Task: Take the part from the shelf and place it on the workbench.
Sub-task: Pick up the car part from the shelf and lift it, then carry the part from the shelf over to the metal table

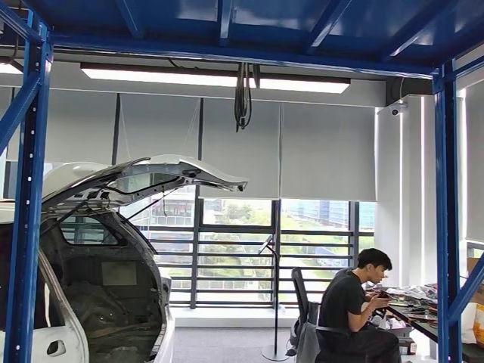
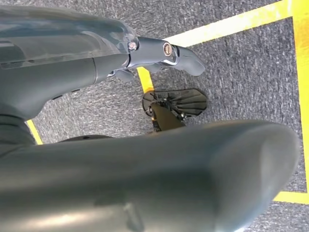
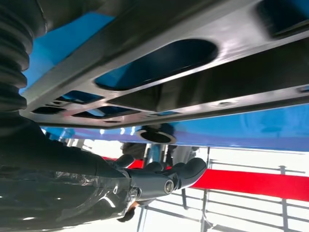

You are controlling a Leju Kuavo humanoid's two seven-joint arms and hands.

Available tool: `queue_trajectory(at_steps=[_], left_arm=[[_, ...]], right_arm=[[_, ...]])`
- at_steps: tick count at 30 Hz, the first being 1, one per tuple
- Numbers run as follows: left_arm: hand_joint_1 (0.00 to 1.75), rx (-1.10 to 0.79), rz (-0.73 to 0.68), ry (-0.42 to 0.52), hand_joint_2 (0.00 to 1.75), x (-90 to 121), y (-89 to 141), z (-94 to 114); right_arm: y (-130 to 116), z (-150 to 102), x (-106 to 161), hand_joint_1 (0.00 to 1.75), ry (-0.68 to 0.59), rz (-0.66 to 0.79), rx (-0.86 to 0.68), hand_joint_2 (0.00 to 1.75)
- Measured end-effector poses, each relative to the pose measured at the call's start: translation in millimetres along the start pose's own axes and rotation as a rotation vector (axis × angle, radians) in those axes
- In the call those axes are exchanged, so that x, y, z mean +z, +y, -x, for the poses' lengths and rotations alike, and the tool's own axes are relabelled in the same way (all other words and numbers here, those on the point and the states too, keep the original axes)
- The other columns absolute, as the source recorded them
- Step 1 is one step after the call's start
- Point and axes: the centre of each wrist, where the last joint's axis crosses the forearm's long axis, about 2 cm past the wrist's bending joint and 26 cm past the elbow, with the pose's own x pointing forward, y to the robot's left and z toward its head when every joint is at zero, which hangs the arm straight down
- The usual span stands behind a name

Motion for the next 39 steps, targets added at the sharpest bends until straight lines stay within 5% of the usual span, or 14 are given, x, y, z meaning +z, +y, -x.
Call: queue_trajectory(at_steps=[3, 7, 18, 22, 34, 39], left_arm=[[0.0, -0.003, 0.005, -0.004, 0.0, -0.6, -1.8, -1.5], [0.0, -0.013, 0.007, -0.015, 0.0, -2.1, -4.6, -5.2], [0.0, -0.034, 0.005, -0.025, 0.0, -2.9, -6.4, -7.4], [0.0, -0.06, -0.007, -0.048, 1.75, -2.7, -6.2, -7.1], [0.0, -0.029, -0.059, -0.055, 1.75, -4.5, -5.7, -11.6], [0.0, -0.004, -0.074, -0.052, 1.75, -4.5, -5.5, -11.6]], right_arm=[[0.3, -1.8, -3.1, 0.0, -0.03, -0.016, -0.003, 1.75], [5.5, 4.7, -4.3, 1.75, -0.048, -0.053, -0.029, 1.75], [24.8, 44.0, 6.7, 1.75, 0.013, -0.103, -0.076, 1.75], [26.0, 51.9, 9.9, 1.75, 0.032, -0.085, -0.074, 1.75], [24.3, 49.2, 19.4, 1.75, 0.015, 0.002, -0.077, 1.75], [6.2, 39.0, 21.2, 1.75, -0.066, 0.088, -0.195, 1.75]])
